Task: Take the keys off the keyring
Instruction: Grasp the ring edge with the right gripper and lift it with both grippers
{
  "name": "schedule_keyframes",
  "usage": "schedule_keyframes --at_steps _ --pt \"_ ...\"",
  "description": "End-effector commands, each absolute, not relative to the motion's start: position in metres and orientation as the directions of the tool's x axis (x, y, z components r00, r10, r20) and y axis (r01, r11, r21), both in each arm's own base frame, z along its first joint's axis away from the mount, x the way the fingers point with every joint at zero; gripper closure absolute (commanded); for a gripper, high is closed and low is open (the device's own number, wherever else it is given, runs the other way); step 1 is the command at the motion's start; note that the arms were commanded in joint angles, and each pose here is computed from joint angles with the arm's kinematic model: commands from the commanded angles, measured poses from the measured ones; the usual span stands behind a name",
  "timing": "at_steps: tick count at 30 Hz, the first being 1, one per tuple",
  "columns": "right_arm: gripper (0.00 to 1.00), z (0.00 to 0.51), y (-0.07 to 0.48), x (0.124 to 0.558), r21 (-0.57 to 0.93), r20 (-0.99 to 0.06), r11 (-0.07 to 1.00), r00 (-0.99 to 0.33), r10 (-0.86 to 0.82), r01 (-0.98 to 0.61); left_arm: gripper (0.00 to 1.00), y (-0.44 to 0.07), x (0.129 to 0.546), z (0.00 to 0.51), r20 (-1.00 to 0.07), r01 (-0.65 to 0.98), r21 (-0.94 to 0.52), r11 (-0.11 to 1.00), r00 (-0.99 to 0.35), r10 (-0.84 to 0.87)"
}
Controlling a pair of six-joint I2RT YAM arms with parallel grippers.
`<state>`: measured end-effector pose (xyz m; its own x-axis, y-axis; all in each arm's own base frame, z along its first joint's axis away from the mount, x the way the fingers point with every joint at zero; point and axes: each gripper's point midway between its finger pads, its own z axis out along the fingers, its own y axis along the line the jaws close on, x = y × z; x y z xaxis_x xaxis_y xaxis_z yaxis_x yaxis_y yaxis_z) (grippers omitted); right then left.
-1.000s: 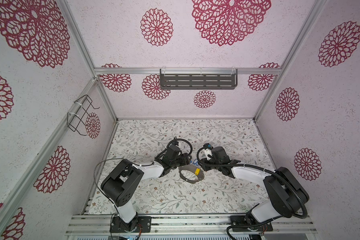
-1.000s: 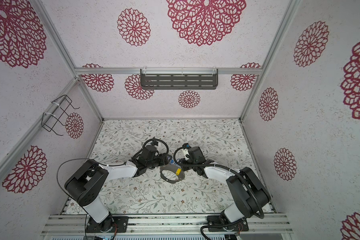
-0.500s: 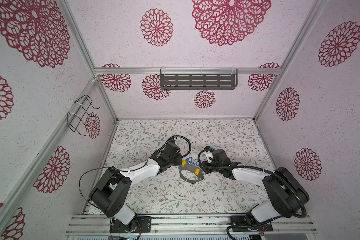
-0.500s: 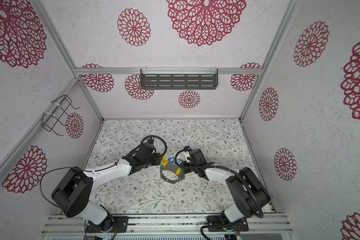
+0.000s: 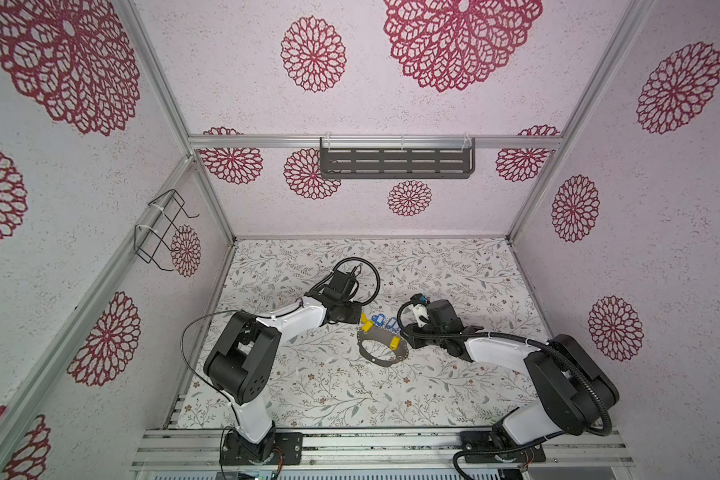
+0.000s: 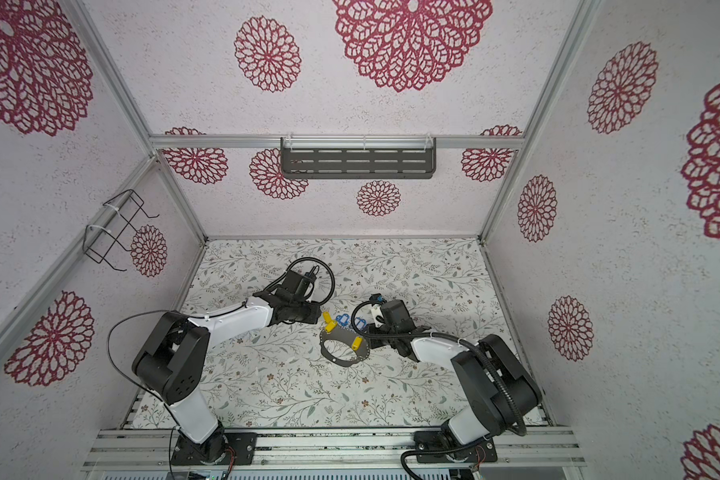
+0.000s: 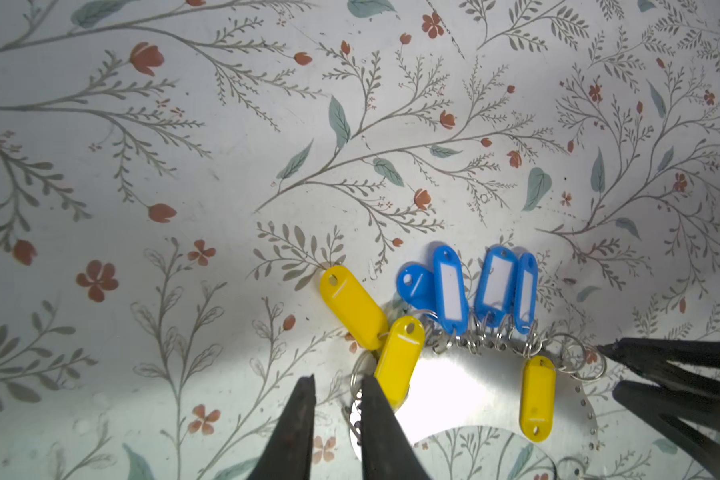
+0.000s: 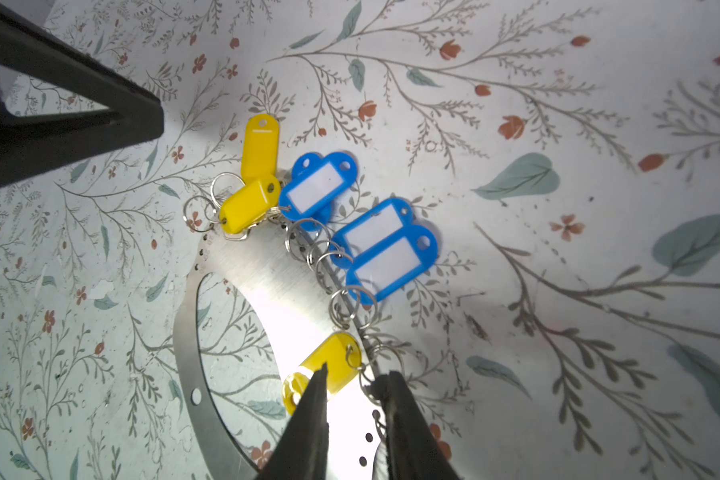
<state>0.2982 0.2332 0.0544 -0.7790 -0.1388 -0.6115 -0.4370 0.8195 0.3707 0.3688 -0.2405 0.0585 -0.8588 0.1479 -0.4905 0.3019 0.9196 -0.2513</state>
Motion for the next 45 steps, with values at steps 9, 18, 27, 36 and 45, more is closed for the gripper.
schedule_keyframes --at_steps 9,18,27,36,45 --pt "0.74 0.072 0.231 0.305 0.376 -0.657 0.811 -0.746 -0.108 -0.449 0.78 -0.262 0.36 0.031 -0.414 0.318 -0.342 0.884 -0.896 0.161" --pt "0.74 0.074 0.229 0.305 0.382 -0.659 0.808 -0.745 -0.102 -0.448 0.78 -0.258 0.365 0.023 -0.411 0.313 -0.302 0.9 -0.895 0.173" --pt "0.74 0.072 0.227 0.304 0.381 -0.657 0.811 -0.747 -0.1 -0.444 0.91 -0.263 0.361 0.02 -0.4 0.317 -0.316 0.894 -0.899 0.178" --pt "0.74 0.079 0.223 0.304 0.369 -0.665 0.818 -0.74 -0.099 -0.441 1.0 -0.269 0.352 0.065 -0.422 0.286 -0.322 0.902 -0.897 0.134" --pt "0.74 0.131 0.206 0.313 0.303 -0.778 0.854 -0.627 -0.034 -0.422 1.0 -0.271 0.359 0.161 -0.458 0.114 -0.352 0.929 -0.886 -0.065"
